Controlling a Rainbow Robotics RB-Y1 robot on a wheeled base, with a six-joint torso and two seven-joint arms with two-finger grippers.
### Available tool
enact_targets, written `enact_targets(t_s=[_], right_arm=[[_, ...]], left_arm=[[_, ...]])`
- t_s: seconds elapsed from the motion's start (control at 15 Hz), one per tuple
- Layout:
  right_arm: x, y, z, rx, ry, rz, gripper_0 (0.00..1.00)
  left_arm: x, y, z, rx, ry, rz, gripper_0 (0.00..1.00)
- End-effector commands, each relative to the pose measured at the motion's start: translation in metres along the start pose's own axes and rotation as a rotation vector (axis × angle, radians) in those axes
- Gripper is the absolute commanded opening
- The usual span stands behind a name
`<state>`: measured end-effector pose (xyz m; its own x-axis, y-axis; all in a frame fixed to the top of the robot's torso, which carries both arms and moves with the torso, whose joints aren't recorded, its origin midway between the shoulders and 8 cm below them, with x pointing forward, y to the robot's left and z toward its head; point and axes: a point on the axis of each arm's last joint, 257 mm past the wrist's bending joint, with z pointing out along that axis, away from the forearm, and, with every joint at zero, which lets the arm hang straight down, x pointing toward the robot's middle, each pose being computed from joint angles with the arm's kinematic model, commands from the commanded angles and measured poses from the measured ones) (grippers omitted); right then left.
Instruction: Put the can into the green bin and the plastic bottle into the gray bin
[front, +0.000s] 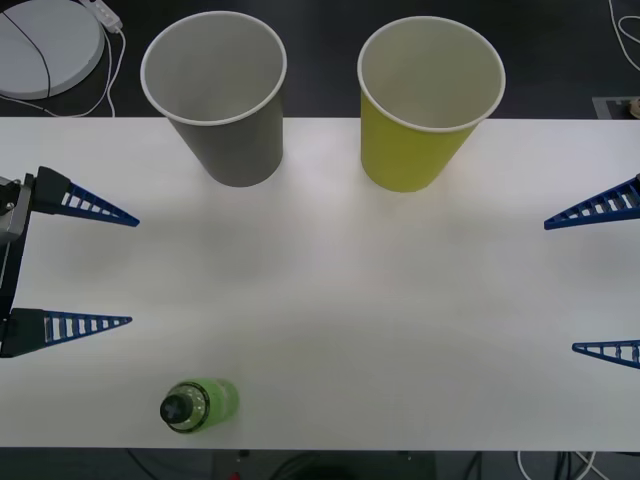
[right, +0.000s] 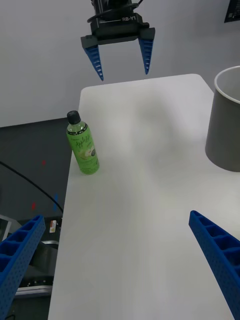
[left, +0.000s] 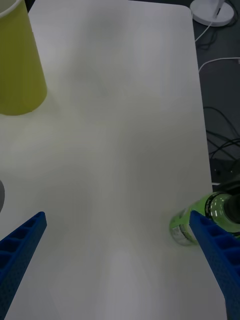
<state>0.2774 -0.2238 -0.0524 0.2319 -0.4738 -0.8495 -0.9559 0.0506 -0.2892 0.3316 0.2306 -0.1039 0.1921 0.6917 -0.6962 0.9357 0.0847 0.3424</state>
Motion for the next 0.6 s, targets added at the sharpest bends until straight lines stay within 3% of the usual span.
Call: enact_targets(t_s=[0.07,0.33,0.6], right_arm=[[0.0,0.0,0.0,0.0,0.0,0.0,1.0],[0.0,0.0,0.0,0.0,0.0,0.0,1.0],[0.0,0.0,0.0,0.0,0.0,0.0,1.0]], left_arm=[[0.003,-0.002,-0.005,0.004,-0.045,-0.035,1.0],[0.02,-0.013,-0.008,-0.011,-0.109,-0.012,1.0],[0.042,-0.022,-0.012,-0.024,-0.126,0.019,1.0]])
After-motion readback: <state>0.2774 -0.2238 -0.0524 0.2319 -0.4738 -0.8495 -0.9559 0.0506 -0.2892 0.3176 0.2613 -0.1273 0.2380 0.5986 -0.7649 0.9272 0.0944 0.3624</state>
